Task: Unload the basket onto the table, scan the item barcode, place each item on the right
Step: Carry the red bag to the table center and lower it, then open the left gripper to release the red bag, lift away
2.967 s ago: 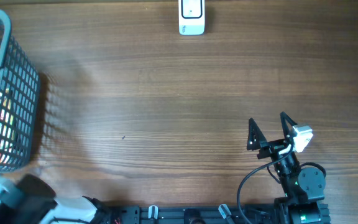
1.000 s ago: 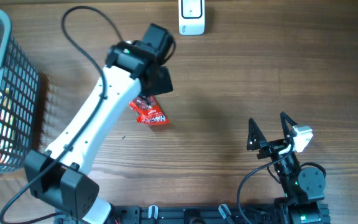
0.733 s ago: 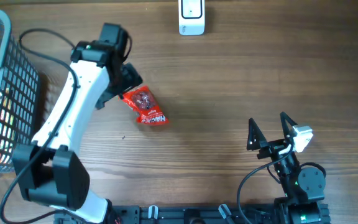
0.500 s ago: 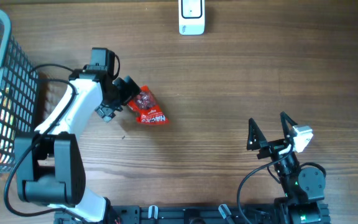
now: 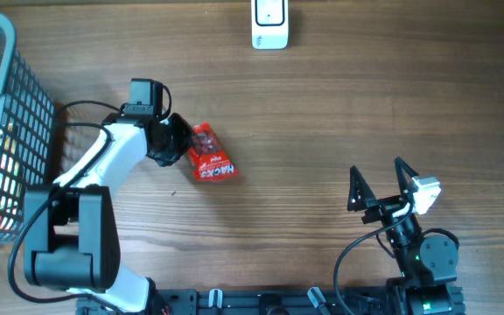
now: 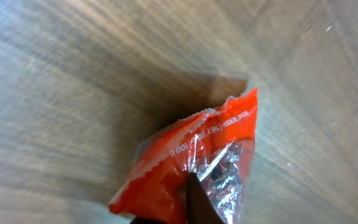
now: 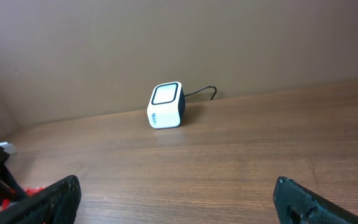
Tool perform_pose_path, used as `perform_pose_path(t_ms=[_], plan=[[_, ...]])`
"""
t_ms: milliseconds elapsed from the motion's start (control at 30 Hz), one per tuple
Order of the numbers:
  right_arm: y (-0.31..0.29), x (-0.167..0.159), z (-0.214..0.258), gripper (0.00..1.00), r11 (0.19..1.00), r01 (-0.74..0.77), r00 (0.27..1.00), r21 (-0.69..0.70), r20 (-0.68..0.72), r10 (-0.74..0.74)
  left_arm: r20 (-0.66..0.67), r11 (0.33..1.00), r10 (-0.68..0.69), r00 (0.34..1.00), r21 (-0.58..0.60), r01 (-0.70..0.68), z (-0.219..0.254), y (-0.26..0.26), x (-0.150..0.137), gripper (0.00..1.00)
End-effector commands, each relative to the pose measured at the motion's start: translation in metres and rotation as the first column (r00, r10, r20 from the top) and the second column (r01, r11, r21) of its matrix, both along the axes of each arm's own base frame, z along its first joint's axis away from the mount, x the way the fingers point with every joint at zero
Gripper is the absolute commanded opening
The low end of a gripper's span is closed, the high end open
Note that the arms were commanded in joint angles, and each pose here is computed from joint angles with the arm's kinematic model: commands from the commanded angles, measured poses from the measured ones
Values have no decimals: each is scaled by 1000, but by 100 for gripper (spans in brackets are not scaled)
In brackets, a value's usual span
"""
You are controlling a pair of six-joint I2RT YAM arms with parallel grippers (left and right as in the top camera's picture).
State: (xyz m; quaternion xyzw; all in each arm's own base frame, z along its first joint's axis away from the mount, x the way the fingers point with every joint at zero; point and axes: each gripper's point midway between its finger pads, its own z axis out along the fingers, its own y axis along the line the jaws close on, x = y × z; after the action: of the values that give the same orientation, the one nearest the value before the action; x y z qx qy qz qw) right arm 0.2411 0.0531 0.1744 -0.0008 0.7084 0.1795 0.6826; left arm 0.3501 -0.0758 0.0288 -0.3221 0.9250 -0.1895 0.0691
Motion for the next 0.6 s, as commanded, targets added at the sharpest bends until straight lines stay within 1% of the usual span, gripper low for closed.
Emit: perform_pose_path(t_ms=[0,133,233,333,467,533,567], plan=[[-3,0,2,100,1000,15,1000,-16,13,-15,106,996,-47,993,79,38,60,16,13,4],[-3,0,2,100,1000,15,1000,-15,13,-15,228,962,-4,974,266,-58,147,47,17,4],[-3,0,2,100,1000,15,1000,-15,13,-15,287,918,-19,958,384,-96,183,54,12,4],[-3,0,2,100,1000,15,1000,-15,13,-15,243,881,-64,968,469,-59,176,47,4,4],[-3,0,2,100,1000,15,1000,-15,13,-15,130,865,-163,978,495,78,142,10,1,4],[-3,0,2,100,1000,15,1000,-15,13,-15,69,832,-199,978,539,131,120,-1,3,4],[-3,0,2,100,1000,15,1000,-15,13,-15,46,799,-200,979,585,136,112,3,5,4]])
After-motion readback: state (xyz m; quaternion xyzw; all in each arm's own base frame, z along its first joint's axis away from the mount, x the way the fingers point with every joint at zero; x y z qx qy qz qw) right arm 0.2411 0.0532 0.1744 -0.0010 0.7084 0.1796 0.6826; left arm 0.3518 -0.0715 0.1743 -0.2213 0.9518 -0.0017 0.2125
